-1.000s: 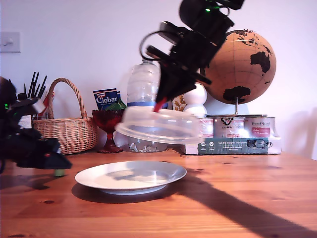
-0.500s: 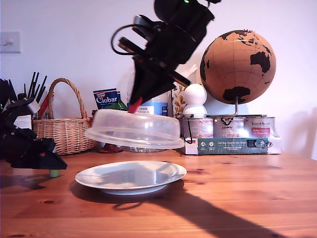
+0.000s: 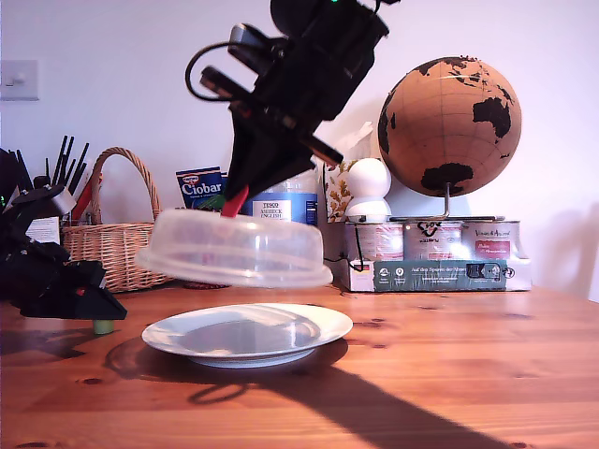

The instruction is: Lift the plastic dome with your right arm while removing the green coffee capsule from the plate using your left arm.

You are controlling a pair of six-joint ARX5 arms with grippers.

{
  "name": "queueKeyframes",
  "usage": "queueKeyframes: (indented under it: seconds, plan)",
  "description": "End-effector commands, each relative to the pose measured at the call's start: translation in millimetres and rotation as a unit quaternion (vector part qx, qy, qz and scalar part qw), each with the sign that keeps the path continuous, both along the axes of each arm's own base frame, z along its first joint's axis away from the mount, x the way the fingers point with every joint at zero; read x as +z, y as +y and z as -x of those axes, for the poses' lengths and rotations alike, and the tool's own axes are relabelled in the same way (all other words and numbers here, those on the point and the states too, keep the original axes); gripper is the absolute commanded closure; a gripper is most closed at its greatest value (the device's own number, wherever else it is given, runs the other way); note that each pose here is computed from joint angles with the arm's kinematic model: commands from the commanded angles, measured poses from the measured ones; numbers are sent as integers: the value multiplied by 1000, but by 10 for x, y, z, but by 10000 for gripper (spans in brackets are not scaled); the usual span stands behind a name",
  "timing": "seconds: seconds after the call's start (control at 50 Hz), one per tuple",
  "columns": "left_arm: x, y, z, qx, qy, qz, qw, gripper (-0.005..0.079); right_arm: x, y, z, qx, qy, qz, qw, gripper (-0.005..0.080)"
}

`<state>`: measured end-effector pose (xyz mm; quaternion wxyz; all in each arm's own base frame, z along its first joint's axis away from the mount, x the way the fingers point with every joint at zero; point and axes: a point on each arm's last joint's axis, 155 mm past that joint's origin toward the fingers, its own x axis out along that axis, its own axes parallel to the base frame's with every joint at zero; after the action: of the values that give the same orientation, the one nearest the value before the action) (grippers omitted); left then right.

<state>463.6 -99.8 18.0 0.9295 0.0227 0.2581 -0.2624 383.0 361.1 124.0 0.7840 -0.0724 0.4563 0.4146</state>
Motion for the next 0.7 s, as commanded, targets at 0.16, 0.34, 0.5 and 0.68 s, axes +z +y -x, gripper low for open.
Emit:
queueKeyframes:
  seconds: [0.16, 0.34, 0.5, 0.68]
  plan:
    - [-9, 25, 13, 2, 3, -2, 1000, 532, -282, 48, -34, 2, 16, 12, 1000, 765]
    - [-11, 23, 15, 2, 3, -2, 1000, 532, -330, 41, -48, 2, 15, 17, 1000, 765]
    - [-12, 24, 16, 2, 4, -1, 1000, 532, -365, 3, -89, 2, 3, 31, 1000, 765]
    - [-12, 23, 16, 2, 4, -2, 1000, 532, -390, -1, -108, -1, 1, 33, 999, 765]
